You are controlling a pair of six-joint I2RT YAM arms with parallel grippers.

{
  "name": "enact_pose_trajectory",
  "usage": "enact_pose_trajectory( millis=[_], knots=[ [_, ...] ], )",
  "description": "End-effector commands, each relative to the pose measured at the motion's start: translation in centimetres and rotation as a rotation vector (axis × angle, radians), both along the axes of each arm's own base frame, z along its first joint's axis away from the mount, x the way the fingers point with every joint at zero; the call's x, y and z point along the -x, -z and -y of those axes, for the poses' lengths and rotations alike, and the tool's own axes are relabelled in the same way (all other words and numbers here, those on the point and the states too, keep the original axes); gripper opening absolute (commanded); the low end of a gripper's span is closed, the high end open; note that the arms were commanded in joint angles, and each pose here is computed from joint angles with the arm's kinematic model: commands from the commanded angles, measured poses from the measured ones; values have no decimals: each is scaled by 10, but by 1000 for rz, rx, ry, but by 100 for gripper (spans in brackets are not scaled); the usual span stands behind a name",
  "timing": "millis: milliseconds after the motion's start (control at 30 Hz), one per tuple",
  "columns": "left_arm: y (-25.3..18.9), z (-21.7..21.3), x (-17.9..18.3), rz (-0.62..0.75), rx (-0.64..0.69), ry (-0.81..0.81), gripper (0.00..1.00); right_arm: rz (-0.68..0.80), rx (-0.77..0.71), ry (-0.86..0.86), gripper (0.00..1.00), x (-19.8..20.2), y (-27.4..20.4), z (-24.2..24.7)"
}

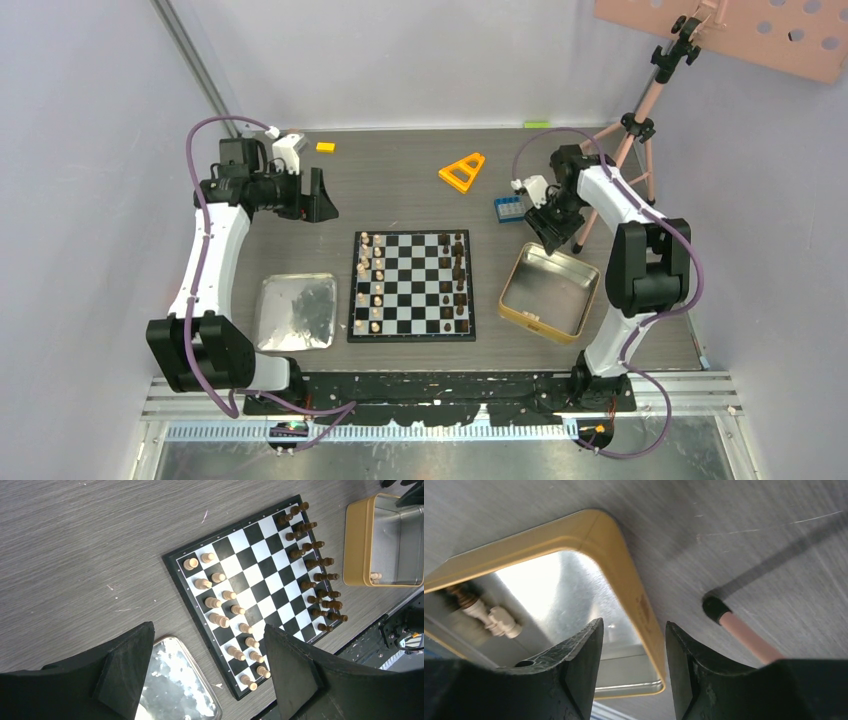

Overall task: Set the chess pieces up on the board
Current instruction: Adjust the storage box at the center of the board.

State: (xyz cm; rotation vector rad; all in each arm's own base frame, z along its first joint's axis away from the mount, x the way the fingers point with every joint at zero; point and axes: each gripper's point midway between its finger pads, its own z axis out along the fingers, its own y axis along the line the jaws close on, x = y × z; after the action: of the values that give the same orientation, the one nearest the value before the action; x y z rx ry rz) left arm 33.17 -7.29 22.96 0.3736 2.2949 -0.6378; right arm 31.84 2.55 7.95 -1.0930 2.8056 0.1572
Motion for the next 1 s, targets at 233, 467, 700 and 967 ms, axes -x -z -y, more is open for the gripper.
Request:
enact_pose_trajectory(
  millis=[233,467,700,967],
  knots=[
    [-11,2,-8,53,15,23,83,41,20,62,40,-22,28,22],
    [-10,7,-8,47,47,40,83,26,3,254,20,-10,25,37],
    [-4,11,-5,38,61,56,83,22,2,485,6,7,13,39],
    [2,9,-2,23,47,52,84,-6,42,619,7,43,14,41]
  ],
)
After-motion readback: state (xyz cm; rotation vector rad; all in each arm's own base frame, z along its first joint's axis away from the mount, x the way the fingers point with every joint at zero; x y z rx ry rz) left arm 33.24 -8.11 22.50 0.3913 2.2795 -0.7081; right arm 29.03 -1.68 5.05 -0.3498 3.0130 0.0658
